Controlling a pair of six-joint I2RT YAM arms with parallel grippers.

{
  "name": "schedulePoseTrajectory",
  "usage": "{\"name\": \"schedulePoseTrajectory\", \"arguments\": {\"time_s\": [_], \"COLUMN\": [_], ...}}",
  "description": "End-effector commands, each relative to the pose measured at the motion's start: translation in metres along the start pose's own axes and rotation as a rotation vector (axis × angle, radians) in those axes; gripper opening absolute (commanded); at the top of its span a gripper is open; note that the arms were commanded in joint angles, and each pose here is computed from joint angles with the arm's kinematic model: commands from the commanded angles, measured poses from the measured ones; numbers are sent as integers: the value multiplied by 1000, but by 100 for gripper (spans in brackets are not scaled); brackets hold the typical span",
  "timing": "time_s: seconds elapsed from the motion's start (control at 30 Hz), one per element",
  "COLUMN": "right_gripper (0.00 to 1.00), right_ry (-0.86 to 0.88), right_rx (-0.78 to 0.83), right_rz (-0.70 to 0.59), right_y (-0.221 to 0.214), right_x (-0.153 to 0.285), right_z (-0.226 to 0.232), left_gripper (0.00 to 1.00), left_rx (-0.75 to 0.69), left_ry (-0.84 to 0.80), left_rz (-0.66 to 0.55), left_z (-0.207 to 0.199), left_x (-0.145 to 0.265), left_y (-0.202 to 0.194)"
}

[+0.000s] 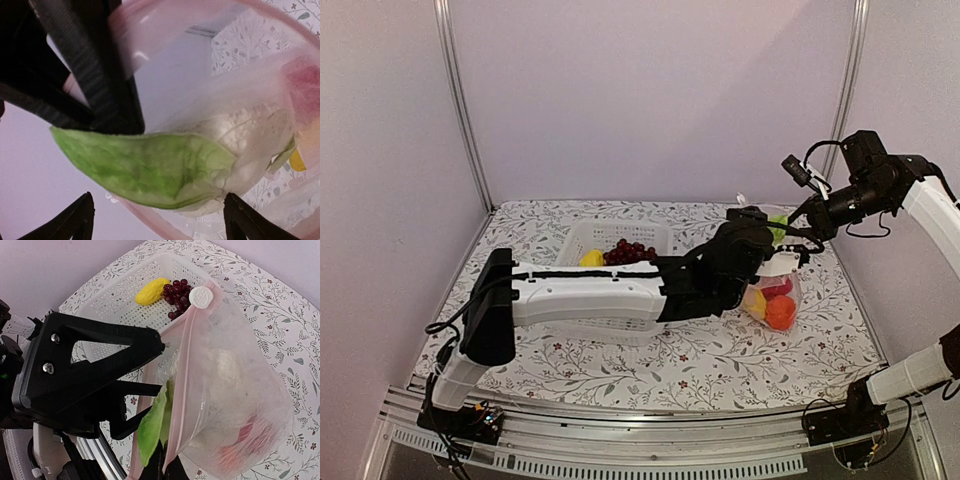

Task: Place the food in the zip-top bag and seal the zipper
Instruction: Place the fake vegetable in the zipper food storage bag.

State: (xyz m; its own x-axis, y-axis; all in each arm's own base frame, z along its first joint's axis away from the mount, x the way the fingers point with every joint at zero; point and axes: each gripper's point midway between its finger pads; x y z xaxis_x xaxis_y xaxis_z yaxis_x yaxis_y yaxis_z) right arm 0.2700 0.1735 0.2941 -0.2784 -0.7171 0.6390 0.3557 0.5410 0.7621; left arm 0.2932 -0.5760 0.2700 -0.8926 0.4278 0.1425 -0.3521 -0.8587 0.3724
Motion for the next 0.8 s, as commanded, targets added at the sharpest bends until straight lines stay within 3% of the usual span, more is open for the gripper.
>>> {"name": "schedulePoseTrajectory", "arguments": {"time_s": [0.0,0.1,0.37,0.5,0.57,0.77], "right_gripper": [0,0,0,0,0,0], "right_ry": [0,8,10,32,62,116], "right_rx": [-10,-18,-33,-36,-23,-16], "right_rz": [-11,-14,-4,-2,-9,-20], "right_y": [7,8,5,-1,-3,-5], "right_x": [0,-3,-7,-8,-8,-8], "right_z": [-2,-3,-6,0,8,19], "left_gripper": [89,91,89,77,73,71], "left_rx": [168,281,523,524,540,455], "left_ry": [136,135,-49,-443,-561,-678], "left_rz": [-134,-209,-213,-312,-354,-274], "left_z": [68,90,73,24,13,-27], "left_x": [48,80,124,170,185,176], "left_y": [39,48,11,15,20,24]}}
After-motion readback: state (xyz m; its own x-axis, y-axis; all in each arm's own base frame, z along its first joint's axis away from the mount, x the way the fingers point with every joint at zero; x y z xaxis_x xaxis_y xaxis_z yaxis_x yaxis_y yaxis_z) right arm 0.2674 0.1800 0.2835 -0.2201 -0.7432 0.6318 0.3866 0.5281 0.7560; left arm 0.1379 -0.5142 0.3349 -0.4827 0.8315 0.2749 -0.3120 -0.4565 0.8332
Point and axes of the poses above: each gripper's point midway between its finger pads, its own x axis back along the fingers, its own z axis along the line the jaws close on, y = z × x, and after that the axes turned 13 degrees about x, right-handed
